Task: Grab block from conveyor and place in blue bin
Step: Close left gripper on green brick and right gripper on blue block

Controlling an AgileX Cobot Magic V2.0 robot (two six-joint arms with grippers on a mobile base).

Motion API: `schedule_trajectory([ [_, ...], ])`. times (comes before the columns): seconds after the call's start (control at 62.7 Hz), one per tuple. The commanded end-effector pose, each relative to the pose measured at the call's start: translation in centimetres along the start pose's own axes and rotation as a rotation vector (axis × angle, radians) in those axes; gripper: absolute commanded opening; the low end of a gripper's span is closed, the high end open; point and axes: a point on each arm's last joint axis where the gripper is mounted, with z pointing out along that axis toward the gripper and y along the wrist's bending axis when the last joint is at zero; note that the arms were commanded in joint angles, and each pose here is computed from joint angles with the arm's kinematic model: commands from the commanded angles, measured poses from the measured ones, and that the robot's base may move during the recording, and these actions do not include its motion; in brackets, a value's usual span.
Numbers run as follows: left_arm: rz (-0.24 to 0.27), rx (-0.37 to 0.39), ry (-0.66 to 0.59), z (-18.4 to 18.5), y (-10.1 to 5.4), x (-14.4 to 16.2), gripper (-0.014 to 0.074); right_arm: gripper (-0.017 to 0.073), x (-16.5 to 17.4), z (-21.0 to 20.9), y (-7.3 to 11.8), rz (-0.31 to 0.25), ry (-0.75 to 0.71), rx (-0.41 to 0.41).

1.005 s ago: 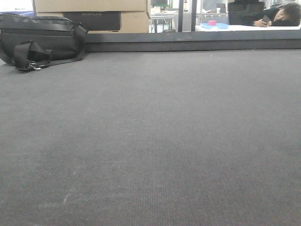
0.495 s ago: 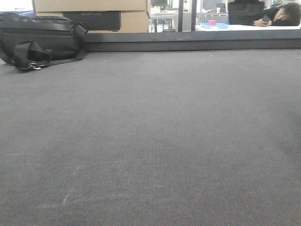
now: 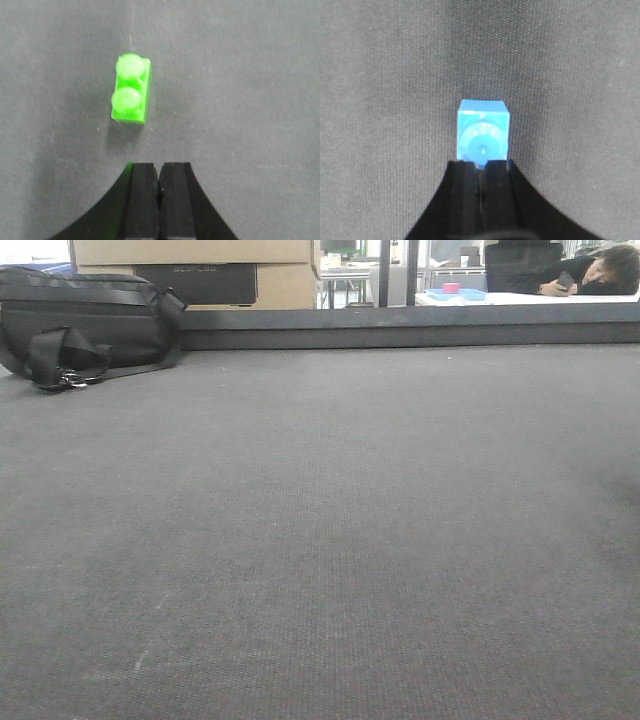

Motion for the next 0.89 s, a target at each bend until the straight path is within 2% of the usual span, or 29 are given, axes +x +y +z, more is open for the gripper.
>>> schedule_trajectory([
  [0.0,-0.02,0.018,-0.009,-0.3,-0.1,-0.2,-0.0111,0.0211,-0.3,-0.1,-0.2,-0.003,-0.014,0.014],
  [0.08,-0.024,0.025,-0.008,-0.3,-0.2,-0.2,-0.0111,0.0356,-0.3,0.1,-0.2,-0.003,-0.016,0.014],
  [0.144,-0.028,0.03,-0.007,-0.3,-0.2,-0.2,-0.0111,0.0401,-0.2,0.8,-0.3,0.0,-0.037,0.015],
  [0.303,-0.031,0.035,-0.004,-0.2,-0.3,-0.1,-0.0111,0.036,0.6,3.3,-0.5,0.012,-0.092,0.02],
  [0.463,-0.039,0.047,0.014,0.1,-0.4,0.2,-0.0111,0.0298,0.7,3.8,-0.5,0.013,-0.117,0.021],
  [0.686,-0.038,0.046,0.021,0.3,-0.4,0.4,-0.0111,0.0298,0.4,4.4,-0.6,0.014,-0.107,0.022],
  [0.877,-0.038,0.046,0.021,0.3,-0.4,0.4,-0.0111,0.0302,0.1,6.1,-0.7,0.017,-0.032,0.022],
])
